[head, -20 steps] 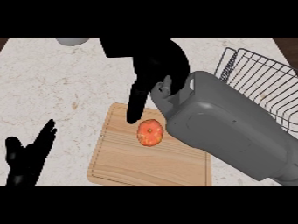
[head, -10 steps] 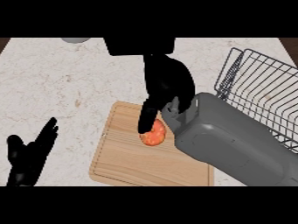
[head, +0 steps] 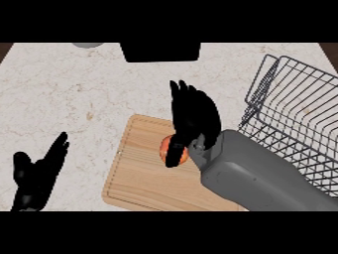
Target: Pick the squash from the cutting board and place it in the basket
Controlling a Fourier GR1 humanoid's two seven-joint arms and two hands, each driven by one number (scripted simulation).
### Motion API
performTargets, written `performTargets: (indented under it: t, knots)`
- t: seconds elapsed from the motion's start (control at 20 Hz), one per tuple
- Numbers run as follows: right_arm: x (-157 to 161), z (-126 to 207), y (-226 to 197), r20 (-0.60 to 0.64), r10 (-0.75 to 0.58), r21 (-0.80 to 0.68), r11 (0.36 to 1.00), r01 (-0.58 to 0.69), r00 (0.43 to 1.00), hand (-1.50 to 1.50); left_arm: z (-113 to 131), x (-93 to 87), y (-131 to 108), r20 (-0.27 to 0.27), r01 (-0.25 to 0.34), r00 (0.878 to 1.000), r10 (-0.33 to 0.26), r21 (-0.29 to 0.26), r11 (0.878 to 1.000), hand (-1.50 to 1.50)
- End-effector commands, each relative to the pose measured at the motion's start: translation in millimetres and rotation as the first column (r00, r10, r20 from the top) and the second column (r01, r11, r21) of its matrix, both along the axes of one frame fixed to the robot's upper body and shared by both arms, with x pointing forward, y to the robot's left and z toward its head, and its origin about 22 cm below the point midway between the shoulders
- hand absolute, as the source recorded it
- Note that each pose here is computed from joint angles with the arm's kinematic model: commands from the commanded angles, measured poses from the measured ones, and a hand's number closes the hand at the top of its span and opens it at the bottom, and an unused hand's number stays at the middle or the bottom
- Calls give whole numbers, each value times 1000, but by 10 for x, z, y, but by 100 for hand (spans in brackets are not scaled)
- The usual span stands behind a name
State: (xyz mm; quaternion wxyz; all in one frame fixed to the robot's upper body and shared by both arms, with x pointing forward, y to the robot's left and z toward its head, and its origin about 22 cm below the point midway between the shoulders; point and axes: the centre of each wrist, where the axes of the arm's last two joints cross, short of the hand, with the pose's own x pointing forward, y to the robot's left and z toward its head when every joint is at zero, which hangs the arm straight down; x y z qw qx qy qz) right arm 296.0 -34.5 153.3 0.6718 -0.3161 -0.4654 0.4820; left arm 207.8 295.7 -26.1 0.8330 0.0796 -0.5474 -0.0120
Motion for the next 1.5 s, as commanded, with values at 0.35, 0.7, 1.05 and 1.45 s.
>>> performTargets:
  t: [0.35,0.7,1.05,1.45]
  knots:
    - [-98,-271,15,-31,-179,-76,981,176,983,-150,-233,-121,55,-153,2,988,-3,-8,1000,0]
    - [-145,-404,10,-22,-178,-40,983,177,984,-150,-196,-124,183,-153,-13,988,13,-1,1000,0]
    - [-110,-689,98,-39,-181,-64,982,178,983,-150,-197,-104,-48,-139,0,990,0,0,1000,0]
    - [-108,-1002,52,-144,-211,-142,971,191,967,-150,-158,-172,-169,-139,8,990,-9,-3,1000,0]
